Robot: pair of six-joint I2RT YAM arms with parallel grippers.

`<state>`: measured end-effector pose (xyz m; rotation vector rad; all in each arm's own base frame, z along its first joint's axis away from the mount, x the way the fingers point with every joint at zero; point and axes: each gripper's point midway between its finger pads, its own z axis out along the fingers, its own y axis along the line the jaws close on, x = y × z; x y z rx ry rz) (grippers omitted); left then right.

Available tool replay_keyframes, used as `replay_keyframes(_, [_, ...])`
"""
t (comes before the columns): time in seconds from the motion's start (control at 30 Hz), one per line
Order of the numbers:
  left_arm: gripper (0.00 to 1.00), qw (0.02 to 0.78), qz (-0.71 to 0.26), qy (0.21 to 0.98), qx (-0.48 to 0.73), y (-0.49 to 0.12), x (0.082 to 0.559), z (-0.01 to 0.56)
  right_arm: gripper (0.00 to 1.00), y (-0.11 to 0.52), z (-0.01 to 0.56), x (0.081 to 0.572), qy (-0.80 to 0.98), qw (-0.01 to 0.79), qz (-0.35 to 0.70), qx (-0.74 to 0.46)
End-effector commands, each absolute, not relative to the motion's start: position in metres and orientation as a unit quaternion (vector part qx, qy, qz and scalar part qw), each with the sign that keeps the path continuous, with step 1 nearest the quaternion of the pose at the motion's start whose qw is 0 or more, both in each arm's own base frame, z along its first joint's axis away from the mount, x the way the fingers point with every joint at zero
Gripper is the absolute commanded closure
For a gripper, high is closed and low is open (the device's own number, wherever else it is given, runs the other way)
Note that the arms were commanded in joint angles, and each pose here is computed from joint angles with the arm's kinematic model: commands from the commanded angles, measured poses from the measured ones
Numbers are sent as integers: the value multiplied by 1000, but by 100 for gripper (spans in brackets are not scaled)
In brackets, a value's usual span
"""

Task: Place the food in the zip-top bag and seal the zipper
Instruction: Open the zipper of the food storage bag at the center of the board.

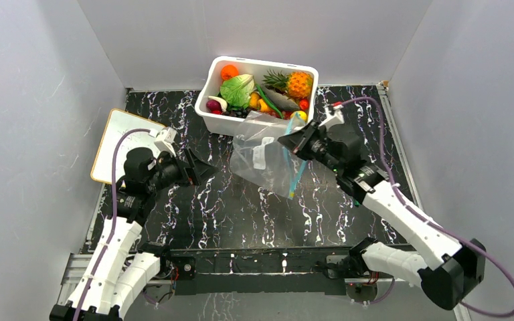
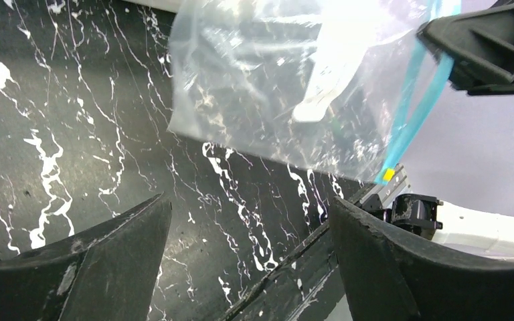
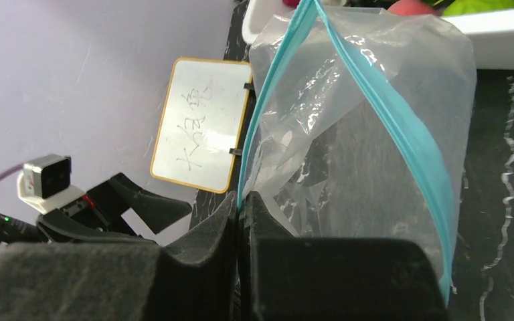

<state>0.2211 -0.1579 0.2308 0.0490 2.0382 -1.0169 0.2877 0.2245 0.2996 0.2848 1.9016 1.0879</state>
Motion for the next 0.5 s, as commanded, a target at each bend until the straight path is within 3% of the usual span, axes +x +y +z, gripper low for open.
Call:
replay_keyframes(0.0, [16,449,-404,795,48,-160,233,258,100,263,335,294,722,476,484,133])
replay_keyframes(0.27, [12,453,-428,780,59,-168,238,270,100,329,329,292,722,467,487,153])
replay_keyframes(0.47, [3,455,-445,771,22,-169,245,262,100,362,315,296,727,456,472,204])
